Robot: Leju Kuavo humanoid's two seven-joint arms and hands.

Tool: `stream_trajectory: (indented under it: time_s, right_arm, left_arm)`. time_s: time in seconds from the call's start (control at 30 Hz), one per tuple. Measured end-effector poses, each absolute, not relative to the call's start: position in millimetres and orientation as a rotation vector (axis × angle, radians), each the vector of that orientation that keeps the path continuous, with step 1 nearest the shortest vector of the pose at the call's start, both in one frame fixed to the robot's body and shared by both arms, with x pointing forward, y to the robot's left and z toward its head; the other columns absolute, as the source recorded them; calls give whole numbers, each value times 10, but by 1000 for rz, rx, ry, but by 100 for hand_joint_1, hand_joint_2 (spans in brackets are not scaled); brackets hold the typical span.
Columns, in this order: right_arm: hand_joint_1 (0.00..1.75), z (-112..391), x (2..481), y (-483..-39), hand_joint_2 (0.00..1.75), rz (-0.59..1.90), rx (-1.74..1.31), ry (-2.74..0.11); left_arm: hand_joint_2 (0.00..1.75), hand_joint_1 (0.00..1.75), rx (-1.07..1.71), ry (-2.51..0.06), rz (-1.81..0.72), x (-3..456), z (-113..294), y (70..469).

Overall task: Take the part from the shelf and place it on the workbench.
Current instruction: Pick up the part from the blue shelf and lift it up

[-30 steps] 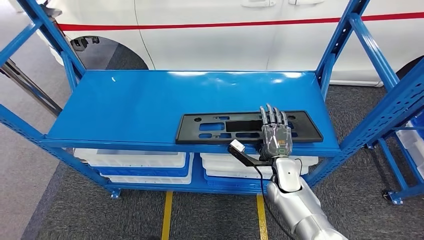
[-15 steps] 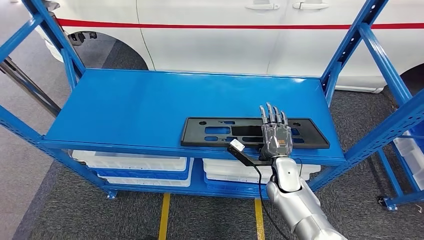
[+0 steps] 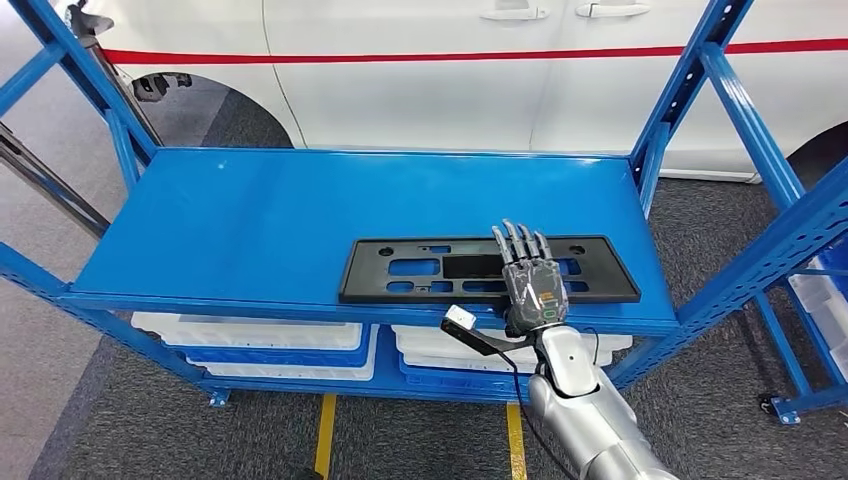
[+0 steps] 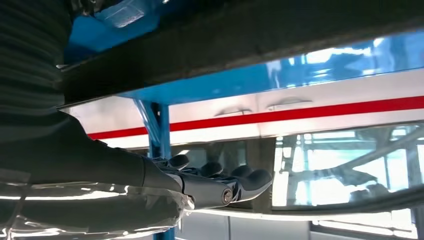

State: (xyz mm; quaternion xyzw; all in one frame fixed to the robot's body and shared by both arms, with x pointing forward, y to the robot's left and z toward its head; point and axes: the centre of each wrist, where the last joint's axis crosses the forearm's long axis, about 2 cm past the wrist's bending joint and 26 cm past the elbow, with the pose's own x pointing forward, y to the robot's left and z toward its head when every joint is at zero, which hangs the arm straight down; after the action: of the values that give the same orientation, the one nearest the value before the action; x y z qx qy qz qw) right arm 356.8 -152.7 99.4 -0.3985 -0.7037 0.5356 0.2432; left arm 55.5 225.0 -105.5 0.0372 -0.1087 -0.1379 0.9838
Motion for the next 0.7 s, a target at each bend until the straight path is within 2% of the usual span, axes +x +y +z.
stream_trajectory:
  time_s: [0.57, 0.6, 0.7]
  right_arm:
    - [0, 905, 3462, -1368, 175, 1616, -1038, -1953]
    - [31, 904, 3459, -1361, 175, 1619, -1035, -1955]
    - [161, 894, 3443, -1339, 175, 1624, -1024, -1958]
  left_arm:
    - [0, 0, 75, -219, -271, 556, -1055, 2254]
    - [0, 0, 75, -219, -270, 556, -1055, 2254]
    - [0, 0, 75, -219, -268, 556, -1055, 2254]
